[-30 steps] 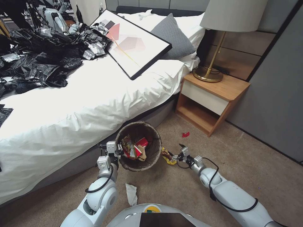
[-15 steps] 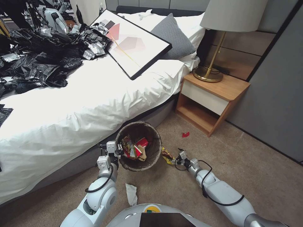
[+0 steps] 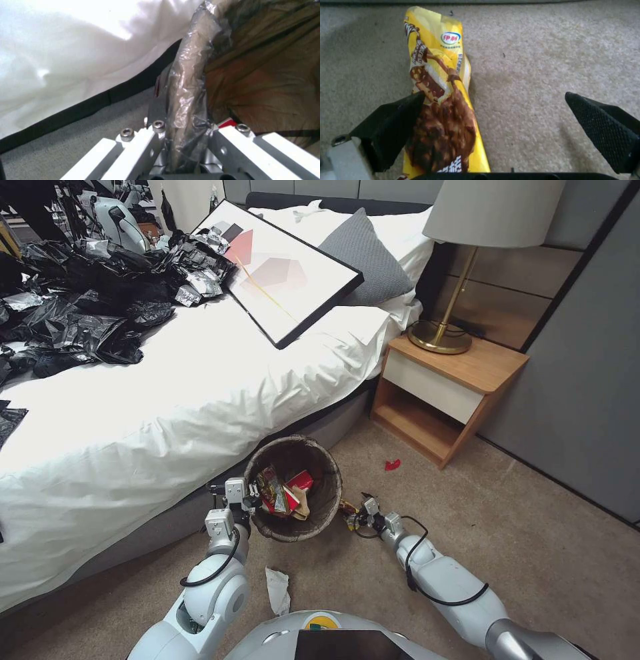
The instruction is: Pick up the trash bin, then pick up the garbage from the floor and place it into the trash bin.
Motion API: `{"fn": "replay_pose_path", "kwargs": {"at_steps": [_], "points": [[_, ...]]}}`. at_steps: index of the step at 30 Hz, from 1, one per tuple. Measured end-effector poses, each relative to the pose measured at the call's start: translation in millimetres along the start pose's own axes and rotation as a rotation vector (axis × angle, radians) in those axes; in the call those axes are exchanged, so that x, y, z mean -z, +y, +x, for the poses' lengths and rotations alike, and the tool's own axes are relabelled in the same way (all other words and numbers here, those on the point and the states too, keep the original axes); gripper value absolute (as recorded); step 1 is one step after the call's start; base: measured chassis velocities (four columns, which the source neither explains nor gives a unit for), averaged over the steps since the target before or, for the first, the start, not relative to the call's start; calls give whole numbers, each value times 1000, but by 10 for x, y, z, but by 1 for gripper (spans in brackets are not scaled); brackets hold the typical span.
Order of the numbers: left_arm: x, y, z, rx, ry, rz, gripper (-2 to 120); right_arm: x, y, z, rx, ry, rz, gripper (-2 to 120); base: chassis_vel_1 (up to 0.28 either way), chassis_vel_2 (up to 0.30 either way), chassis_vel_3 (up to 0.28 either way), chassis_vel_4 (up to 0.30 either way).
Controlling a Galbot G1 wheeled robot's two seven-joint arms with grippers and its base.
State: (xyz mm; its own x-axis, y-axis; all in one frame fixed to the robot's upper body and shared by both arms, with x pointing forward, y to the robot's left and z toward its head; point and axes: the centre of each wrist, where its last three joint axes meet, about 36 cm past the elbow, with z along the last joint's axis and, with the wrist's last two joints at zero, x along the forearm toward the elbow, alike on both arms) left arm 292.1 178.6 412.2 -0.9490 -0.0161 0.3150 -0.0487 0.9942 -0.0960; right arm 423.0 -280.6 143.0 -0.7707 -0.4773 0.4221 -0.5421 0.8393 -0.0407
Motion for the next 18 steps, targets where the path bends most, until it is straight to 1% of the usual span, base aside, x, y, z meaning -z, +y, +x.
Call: {"fn": "replay_pose_path", "kwargs": {"at_steps": [5,7,8,9,11,12,13,14,15,16,17,18], "points": [[-1,-3,-14,0,-1,-2,2,-6,17,-2,2,-2,3,99,0,0,0,0],[0,-8,-21,-1,-1,-1,2,-21,30,8,3,-2,3,92,0,0,0,0],[3,-12,-25,-1,-2,0,2,-31,36,17,5,-3,3,86,0,0,0,0],[3,-12,-25,-1,-2,0,2,-31,36,17,5,-3,3,86,0,0,0,0],[8,-11,-31,-2,-3,0,2,-46,40,30,8,-1,4,78,0,0,0,0],[12,-9,-37,-1,-4,0,2,-55,46,38,13,1,4,72,0,0,0,0],[14,-8,-39,-1,-4,0,2,-59,52,41,16,1,3,69,0,0,0,0],[14,-8,-39,-1,-4,0,2,-59,52,41,16,1,3,69,0,0,0,0],[18,-6,-43,-1,-4,0,2,-63,73,44,22,0,0,61,0,0,0,0],[19,-5,-44,-1,-4,0,2,-65,91,44,26,-1,-5,59,0,0,0,0],[21,-5,-47,-1,-5,0,2,-66,118,43,33,-4,-14,53,0,0,0,0],[21,-5,-47,-1,-5,0,2,-66,118,43,33,-4,-14,53,0,0,0,0]]}}
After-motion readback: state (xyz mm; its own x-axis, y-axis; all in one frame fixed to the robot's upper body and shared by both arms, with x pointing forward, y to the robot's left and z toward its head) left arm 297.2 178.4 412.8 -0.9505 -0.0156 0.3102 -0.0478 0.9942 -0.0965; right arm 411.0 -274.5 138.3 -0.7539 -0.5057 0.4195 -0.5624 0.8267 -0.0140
